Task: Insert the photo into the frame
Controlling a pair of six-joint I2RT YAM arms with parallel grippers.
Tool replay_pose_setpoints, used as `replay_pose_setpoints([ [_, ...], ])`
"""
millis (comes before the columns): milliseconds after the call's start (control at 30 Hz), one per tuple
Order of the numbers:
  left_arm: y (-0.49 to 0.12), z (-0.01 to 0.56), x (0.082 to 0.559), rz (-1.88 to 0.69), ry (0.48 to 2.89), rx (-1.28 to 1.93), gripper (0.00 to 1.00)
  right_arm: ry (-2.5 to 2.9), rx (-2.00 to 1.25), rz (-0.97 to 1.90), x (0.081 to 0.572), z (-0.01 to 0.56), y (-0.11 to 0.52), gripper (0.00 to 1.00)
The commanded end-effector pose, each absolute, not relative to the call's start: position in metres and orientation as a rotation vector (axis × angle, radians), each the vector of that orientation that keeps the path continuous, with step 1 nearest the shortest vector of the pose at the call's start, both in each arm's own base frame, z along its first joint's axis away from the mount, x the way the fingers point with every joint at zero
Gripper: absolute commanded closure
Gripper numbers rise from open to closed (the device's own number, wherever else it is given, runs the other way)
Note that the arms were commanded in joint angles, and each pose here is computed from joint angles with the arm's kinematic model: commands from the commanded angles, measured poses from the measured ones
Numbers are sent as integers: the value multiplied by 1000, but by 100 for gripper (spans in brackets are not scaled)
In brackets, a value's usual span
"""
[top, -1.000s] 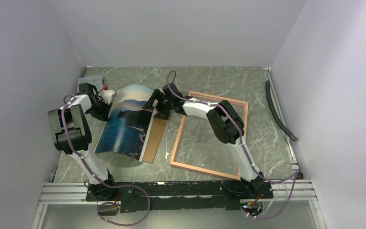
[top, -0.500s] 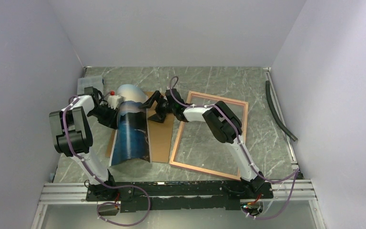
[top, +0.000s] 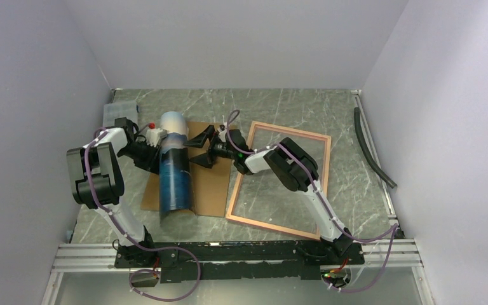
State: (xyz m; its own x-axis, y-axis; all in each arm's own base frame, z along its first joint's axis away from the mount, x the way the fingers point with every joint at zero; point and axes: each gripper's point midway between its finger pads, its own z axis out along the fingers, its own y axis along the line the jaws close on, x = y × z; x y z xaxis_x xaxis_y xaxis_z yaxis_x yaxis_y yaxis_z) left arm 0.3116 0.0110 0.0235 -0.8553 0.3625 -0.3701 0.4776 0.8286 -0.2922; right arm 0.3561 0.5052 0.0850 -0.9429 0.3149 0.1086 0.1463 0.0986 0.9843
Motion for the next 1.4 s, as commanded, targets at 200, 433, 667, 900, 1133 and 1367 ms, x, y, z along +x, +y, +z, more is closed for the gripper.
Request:
replay_pose_setpoints([
  [200, 17, 41, 312, -610, 2684, 509, 73, 2127, 390, 2201, 327, 125, 509, 0],
  [433, 21, 47, 313, -676, 2684, 396, 74, 2298, 258, 2051, 315, 118, 527, 0],
  [667, 22, 46, 309, -766, 2684, 276, 75, 2334, 245, 2066, 309, 113, 541, 0],
  [900, 35, 48, 311, -809, 2662, 157, 74, 2260, 202, 2145, 311, 138, 558, 0],
  [1133, 55, 41, 307, -703, 2699, 62, 73, 2322, 156, 2099, 304, 136, 574, 0],
  [1367, 91, 30, 294, -510, 2737, -56, 72, 2441, 173, 1990, 302, 105, 570, 0],
])
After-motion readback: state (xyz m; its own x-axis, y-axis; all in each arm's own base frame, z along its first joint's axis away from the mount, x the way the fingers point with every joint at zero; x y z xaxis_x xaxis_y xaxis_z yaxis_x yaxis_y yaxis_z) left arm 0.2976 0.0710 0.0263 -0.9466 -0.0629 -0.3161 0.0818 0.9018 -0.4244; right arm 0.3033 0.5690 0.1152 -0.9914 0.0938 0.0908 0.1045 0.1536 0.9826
